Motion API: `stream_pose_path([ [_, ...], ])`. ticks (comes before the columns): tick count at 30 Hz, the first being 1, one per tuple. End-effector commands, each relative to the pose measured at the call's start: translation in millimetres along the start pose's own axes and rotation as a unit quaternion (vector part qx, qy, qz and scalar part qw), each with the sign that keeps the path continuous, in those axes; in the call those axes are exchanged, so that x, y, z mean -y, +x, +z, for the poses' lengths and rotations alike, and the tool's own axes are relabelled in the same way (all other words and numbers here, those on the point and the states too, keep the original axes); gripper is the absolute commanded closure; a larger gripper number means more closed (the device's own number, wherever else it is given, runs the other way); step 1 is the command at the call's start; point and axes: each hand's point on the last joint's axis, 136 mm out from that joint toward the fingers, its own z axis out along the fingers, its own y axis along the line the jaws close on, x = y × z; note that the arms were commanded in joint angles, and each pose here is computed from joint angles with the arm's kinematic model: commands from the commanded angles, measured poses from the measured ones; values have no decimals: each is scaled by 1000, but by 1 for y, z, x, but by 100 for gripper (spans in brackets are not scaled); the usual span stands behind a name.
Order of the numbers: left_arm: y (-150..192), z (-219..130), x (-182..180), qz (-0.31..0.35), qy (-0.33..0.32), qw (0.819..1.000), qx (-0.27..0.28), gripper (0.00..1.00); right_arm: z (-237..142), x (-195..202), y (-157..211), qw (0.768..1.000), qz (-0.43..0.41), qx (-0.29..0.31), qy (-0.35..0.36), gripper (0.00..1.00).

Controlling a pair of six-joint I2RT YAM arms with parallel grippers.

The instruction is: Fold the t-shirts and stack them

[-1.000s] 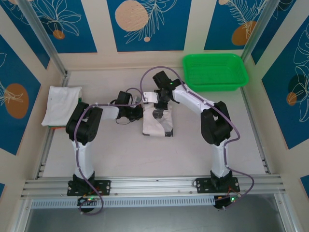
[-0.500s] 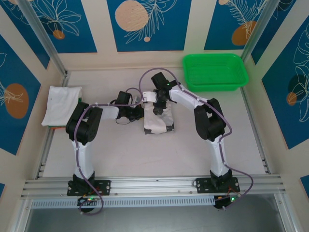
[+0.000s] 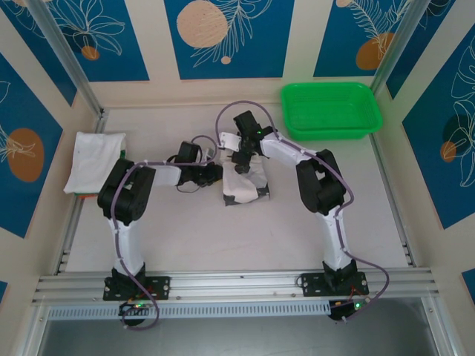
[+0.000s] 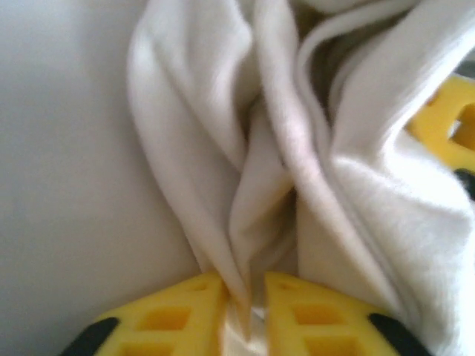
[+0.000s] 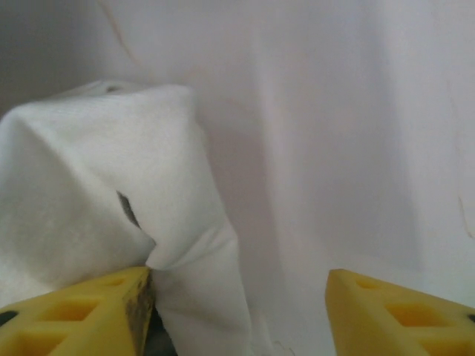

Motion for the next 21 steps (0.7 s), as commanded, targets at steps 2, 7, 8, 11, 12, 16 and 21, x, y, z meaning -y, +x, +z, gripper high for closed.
stream_pose_path([
  [2, 24, -25, -41, -52, -77, 996, -5, 69, -64, 44, -29, 988, 97, 92, 73, 32],
  [7, 27, -54, -40, -46, -100, 994, 25, 60, -103, 58, -14, 952, 256, 153, 70, 29],
  [8, 25, -60, -37, -41, -104, 993, 34, 56, -105, 57, -7, 939, 298, 162, 57, 28],
  [11, 13, -72, -23, -30, -105, 992, 60, 38, -104, 52, 16, 894, 419, 156, 22, 26],
  [12, 7, -74, -16, -22, -105, 992, 68, 31, -100, 49, 25, 880, 452, 145, 16, 26],
  [16, -17, -69, 7, 22, -132, 987, 84, 8, -79, 27, 52, 856, 508, 89, -1, 26],
  [21, -51, -42, 11, 48, -174, 980, 86, 13, -55, 5, 66, 854, 518, 46, -10, 27],
])
